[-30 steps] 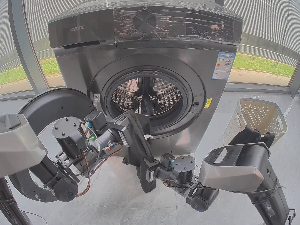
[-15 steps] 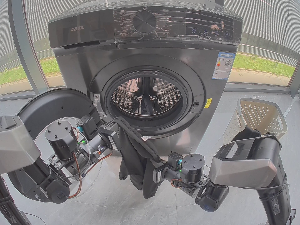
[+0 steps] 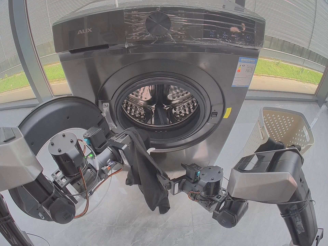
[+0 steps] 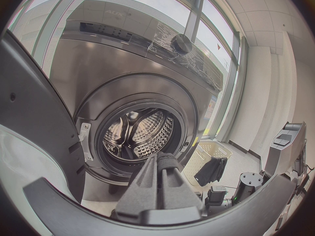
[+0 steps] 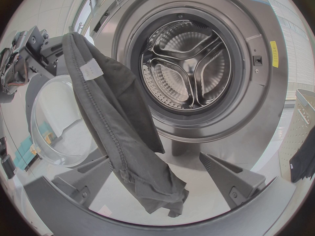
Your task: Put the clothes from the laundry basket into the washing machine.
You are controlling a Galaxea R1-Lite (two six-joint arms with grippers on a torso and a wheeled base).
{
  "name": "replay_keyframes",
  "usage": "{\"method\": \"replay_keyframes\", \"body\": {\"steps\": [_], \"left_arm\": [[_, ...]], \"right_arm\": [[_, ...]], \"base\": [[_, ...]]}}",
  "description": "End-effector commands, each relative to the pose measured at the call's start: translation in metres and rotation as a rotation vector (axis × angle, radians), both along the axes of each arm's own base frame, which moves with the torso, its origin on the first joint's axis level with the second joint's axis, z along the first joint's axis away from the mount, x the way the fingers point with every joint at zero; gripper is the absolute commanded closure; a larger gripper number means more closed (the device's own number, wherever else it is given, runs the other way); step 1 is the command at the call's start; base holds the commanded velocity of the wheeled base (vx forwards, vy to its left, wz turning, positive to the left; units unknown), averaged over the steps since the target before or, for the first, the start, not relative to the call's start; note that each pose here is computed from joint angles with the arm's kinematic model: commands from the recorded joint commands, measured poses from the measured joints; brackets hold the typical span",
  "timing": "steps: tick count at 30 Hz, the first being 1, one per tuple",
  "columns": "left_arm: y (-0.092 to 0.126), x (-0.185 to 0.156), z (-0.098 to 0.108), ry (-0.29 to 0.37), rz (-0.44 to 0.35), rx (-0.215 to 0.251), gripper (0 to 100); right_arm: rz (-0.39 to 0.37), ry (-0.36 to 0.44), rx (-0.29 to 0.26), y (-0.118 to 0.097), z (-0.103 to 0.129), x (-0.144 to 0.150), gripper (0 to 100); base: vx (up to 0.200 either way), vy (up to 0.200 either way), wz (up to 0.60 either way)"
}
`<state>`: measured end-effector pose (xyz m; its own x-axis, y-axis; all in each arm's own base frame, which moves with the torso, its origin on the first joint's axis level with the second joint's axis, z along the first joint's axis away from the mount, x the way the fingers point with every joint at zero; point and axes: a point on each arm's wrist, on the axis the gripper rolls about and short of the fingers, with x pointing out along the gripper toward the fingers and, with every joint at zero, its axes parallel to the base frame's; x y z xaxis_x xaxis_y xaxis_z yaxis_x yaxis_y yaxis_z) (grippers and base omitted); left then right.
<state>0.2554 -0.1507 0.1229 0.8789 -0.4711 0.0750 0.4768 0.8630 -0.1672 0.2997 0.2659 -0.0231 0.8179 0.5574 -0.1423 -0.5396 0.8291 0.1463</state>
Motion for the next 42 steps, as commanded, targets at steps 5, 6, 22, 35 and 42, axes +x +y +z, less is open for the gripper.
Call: {"method": "replay_keyframes", "body": {"steps": [5,6,22,35,42], "left_arm": [[-0.003,-0.002,0.0,-0.001,-0.011,-0.001,100],[-0.003,-0.002,0.001,-0.002,-0.013,-0.002,100],[-0.004,-0.003,0.005,-0.013,-0.018,-0.018,100],[0.005,-0.01,0.001,0.014,-0.012,-0.003,100],[0.013,-0.021,0.0,0.031,-0.011,0.017,100]], "right_arm": [[-0.003,0.004,-0.002,0.002,-0.008,0.003,0],[-0.003,0.001,0.001,0.003,-0.008,0.004,0],[-0.004,0.016,-0.015,0.004,-0.021,0.006,0],[-0.052,-0.05,0.028,-0.011,0.016,0.017,100],[-0.089,-0.187,0.134,-0.043,0.11,0.0,100]], "base": [[0.0,0.0,0.0],[0.0,0.0,0.0],[0.0,0.0,0.0],[0.0,0.0,0.0],[0.0,0.0,0.0]]}}
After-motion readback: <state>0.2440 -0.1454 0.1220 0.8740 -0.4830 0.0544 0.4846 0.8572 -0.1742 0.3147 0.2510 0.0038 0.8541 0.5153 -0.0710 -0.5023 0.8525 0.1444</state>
